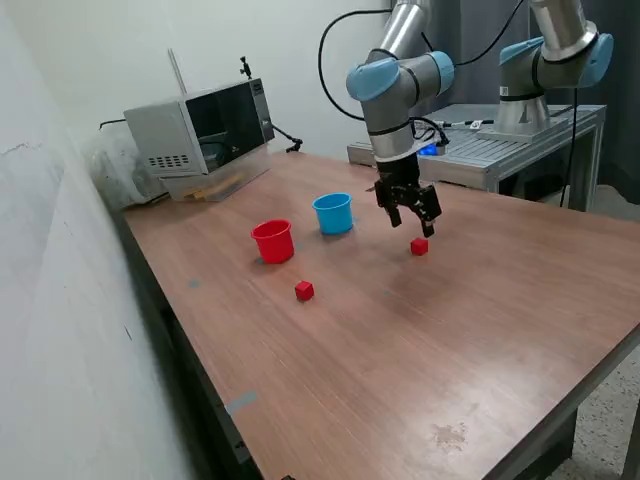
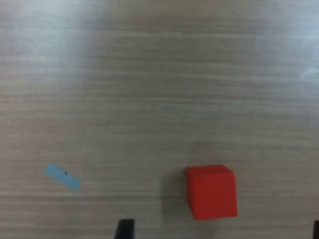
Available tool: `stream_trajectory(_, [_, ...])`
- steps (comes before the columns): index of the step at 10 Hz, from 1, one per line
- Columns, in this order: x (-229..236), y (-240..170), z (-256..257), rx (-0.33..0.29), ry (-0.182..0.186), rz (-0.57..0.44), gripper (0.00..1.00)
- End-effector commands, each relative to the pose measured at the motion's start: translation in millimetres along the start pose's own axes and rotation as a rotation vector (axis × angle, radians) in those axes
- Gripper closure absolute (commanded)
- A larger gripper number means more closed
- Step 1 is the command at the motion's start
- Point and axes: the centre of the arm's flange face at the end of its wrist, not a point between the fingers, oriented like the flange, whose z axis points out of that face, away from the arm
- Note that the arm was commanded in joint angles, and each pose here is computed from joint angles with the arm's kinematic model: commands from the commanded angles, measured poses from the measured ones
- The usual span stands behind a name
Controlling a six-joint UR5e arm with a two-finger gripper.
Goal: Place red objects in the red bin, and blue objects in the blue bin.
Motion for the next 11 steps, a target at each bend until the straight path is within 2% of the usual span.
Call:
stream_trajectory(1, [-1.0,1.2,13.9,0.013,-0.006,0.000,0.00])
stream_trajectory(6, [-1.1,2.1,29.7,0.033,-0.008,0.000,0.00])
stream_trajectory(7, [-1.6,1.9,32.9,0.039,-0.012,0.000,1.00])
stream_trajectory(8, [-4.1,2.1,32.9,0.038,-0.038,0.001,1.00])
stream_trajectory(11, [-3.0,2.3,32.1,0.037,-0.047,0.001,1.00])
